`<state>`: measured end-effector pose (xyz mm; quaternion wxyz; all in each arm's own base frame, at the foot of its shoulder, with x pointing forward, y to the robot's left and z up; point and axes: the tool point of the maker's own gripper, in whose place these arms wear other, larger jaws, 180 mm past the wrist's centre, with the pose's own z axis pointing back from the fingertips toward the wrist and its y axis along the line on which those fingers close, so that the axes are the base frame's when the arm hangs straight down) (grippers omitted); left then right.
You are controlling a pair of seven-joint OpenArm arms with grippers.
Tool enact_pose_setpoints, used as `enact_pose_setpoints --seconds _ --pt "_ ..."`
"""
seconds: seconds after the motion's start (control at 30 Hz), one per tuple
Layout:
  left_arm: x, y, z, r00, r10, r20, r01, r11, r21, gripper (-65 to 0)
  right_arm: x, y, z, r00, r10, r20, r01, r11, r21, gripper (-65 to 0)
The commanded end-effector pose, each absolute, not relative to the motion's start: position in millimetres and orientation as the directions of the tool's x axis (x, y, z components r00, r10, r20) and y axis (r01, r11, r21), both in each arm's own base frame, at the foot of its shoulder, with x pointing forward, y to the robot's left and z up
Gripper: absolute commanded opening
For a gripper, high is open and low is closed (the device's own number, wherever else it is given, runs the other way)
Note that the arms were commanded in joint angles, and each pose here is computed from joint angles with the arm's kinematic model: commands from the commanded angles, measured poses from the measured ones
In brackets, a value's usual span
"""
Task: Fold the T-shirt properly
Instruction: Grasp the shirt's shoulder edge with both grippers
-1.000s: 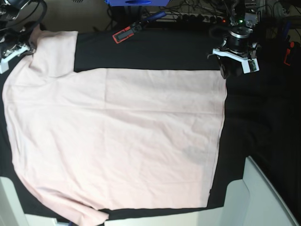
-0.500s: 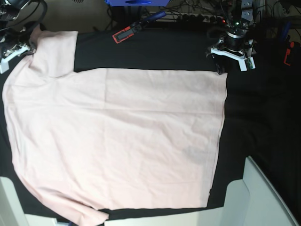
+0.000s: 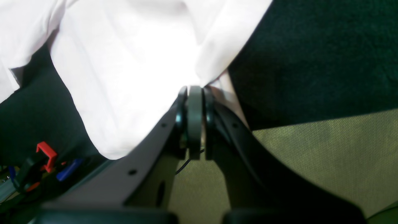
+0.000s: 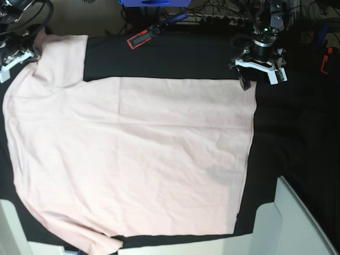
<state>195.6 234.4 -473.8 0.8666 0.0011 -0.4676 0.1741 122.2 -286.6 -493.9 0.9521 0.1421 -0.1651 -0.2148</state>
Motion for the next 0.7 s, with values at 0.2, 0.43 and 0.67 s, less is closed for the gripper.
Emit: enact_pose_setpoints --seconds 0.2,0.43,0.67 --pt "200.9 236.5 -457.6 0.370 0.542 0.755 -0.357 0.833 -0.423 -20.8 128.3 -296.1 -487.0 0.847 -0.447 0.287 0.351 0.876 0.330 -64.7" --pt "186.3 237.1 -463.3 0.390 0.544 0.743 -0.373 0.831 -0.412 -20.8 129.1 -296.8 -486.5 0.847 -0.447 0.289 0.350 0.877 0.329 -64.7" --pt "193.5 239.2 -467.1 0.386 0.545 0.744 -0.378 0.829 -0.412 -20.8 129.8 -296.1 -486.6 0.846 -0.447 0.289 0.350 0.876 0.331 -64.7"
